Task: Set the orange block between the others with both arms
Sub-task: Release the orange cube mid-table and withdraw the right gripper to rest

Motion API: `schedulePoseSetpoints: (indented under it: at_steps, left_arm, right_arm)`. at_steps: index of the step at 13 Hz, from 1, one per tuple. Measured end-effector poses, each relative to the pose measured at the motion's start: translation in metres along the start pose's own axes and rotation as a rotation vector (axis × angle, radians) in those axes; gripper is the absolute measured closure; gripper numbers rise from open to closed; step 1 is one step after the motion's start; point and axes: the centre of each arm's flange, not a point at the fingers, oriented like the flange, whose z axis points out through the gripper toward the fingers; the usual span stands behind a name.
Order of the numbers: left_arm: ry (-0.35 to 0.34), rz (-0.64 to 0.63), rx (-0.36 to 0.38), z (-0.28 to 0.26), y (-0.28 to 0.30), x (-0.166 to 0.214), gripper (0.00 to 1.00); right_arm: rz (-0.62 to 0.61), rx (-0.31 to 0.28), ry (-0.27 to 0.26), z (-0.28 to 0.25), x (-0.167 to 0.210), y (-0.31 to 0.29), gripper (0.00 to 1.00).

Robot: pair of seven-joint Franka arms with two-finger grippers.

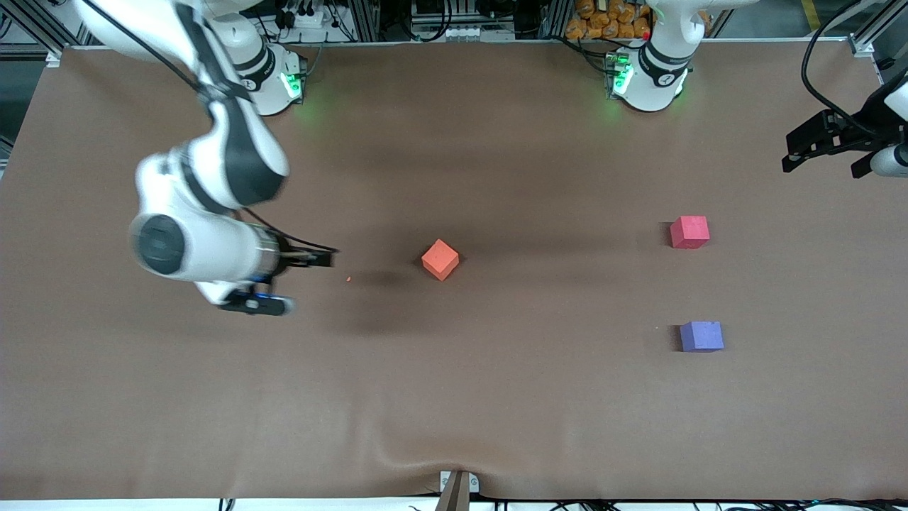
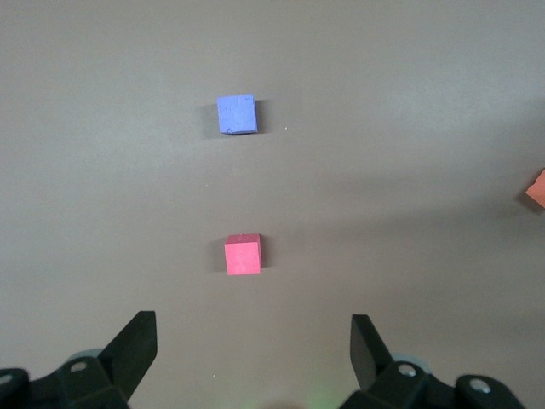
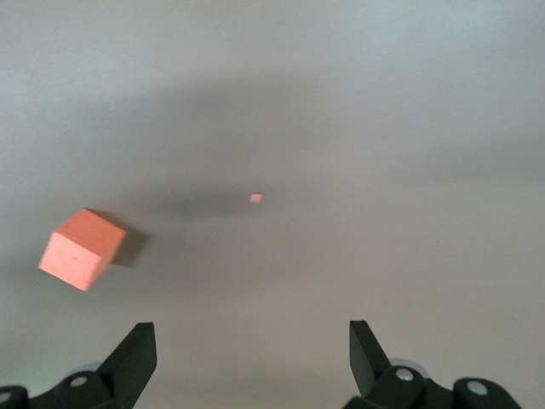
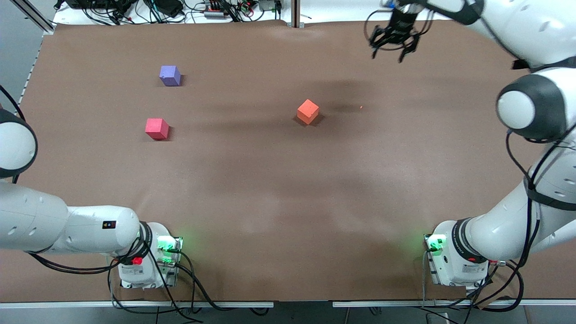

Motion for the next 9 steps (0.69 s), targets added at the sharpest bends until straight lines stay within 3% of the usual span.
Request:
schedulePoseSetpoints:
  at_steps: [3,9]
  left_arm:
    - [0.000,0.001,0.000,0.000,0.000,0.000,0.00]
    - [0.000,0.001,0.000,0.000,0.001,0.000,0.00]
  right_arm:
    - [0.001,-0.052,0.055,-0.059,-0.004,0.056,0.00]
    - [-0.194,-0.112,0.117,-0.137,-0.028,0.160,0.00]
